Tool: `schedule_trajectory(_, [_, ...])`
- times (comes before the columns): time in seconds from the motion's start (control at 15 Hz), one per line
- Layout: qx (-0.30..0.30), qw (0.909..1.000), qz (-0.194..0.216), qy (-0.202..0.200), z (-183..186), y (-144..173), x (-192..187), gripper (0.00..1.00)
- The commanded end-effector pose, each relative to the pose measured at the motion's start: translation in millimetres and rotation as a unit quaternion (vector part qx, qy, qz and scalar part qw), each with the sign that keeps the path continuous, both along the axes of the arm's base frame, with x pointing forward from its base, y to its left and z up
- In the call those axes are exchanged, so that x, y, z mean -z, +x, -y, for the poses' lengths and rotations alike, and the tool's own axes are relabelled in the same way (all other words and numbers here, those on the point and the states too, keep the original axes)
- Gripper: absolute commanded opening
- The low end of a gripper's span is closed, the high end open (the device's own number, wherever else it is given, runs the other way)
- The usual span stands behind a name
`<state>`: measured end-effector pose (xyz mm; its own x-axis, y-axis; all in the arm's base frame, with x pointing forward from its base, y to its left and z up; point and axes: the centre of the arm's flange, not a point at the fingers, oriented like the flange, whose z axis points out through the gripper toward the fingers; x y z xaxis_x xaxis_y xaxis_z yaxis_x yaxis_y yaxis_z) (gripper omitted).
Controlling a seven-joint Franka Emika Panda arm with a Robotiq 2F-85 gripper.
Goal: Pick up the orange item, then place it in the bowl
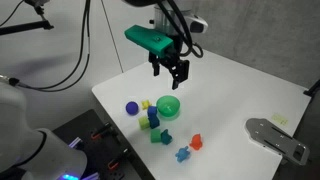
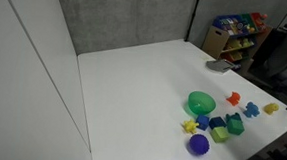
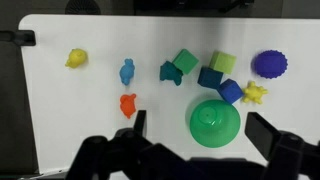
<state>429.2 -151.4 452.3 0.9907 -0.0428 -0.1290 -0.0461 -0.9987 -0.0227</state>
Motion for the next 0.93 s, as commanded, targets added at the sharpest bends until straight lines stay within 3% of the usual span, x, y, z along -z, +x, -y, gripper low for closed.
schedule_trajectory(0.0, [0.000, 1.0000, 0.000, 0.000, 0, 0, 0, 1.00])
schedule_trajectory(0.2, [0.000, 1.0000, 0.001, 0.000, 0, 0, -1, 1.00])
schedule_trajectory(0.87, [0.065, 0.9961, 0.037, -0.047, -2, 60, 42, 1.00])
